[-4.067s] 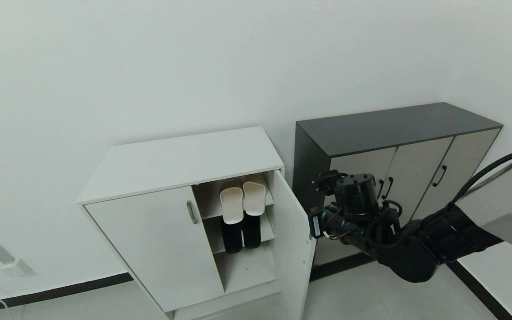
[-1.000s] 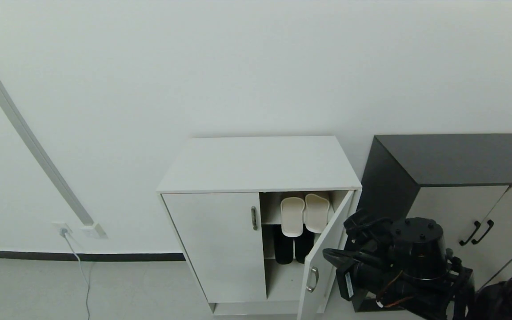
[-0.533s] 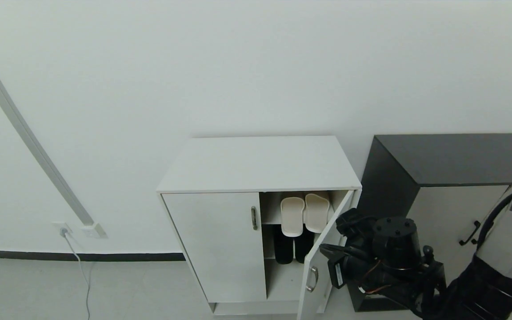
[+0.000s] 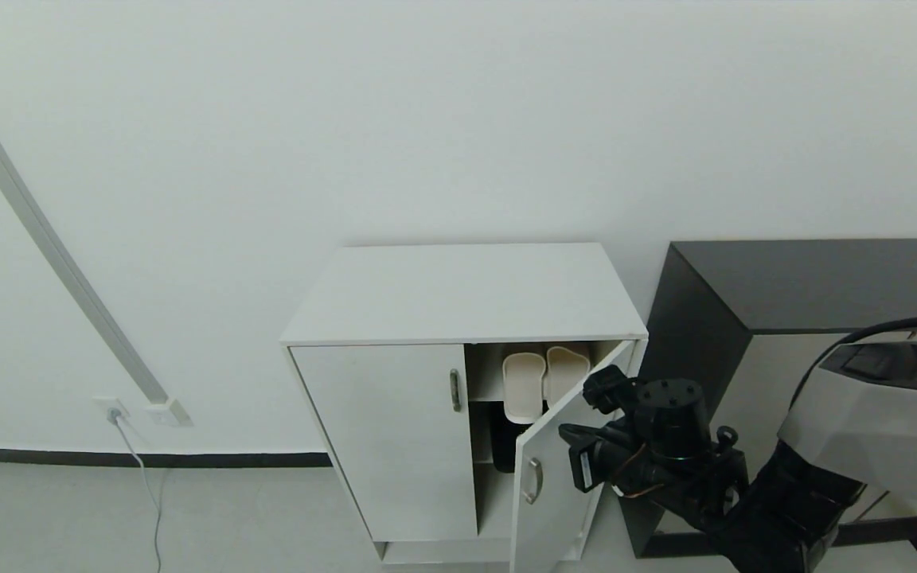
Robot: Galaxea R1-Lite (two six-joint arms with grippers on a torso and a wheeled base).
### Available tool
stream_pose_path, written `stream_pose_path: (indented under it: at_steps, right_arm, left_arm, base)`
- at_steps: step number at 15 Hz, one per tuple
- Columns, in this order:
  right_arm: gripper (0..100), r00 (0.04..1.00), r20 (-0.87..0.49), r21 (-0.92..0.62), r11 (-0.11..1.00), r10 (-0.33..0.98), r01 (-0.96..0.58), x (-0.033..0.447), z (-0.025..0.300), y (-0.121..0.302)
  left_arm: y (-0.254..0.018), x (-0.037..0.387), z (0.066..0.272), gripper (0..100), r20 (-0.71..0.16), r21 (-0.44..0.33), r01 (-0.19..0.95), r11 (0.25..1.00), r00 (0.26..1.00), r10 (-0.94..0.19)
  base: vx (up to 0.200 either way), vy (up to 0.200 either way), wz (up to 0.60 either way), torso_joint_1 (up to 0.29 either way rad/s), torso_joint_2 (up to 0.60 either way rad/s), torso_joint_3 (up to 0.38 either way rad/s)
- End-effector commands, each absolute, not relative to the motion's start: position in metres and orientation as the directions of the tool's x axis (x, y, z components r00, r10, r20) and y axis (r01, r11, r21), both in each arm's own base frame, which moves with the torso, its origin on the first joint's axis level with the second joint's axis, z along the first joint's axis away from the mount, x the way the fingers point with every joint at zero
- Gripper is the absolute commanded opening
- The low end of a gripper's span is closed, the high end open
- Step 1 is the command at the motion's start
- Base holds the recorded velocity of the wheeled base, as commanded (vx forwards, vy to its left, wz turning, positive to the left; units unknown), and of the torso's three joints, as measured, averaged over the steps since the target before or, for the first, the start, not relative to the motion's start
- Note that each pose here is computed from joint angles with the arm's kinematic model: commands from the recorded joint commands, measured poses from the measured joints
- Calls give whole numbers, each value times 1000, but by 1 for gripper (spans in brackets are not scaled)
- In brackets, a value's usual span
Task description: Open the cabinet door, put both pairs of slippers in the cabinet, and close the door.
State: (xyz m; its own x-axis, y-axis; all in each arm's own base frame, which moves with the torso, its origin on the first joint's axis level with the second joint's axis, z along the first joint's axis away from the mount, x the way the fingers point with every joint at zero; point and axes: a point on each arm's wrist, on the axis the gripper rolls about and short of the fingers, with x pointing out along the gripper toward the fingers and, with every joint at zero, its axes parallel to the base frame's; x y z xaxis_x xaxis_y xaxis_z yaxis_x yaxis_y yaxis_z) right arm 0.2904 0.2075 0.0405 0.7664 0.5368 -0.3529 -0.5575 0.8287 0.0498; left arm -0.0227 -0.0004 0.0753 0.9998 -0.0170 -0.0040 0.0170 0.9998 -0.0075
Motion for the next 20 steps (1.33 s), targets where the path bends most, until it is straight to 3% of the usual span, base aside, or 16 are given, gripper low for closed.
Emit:
stream_pose_path:
  at_steps: [1,20]
  right_arm:
    - [0,770,-356,50,834,530,-550,299,34,209]
    - [0,821,-309,49,870,481,-491,385,33,233]
  left_arm:
    - [0,-23,75,0,-3,-8,17,1000,1000,-17]
    - [0,-23,75,0,-3,-8,17,1000,1000,-17]
  base:
    - [0,0,0,0,0,0]
    - [0,0,0,0,0,0]
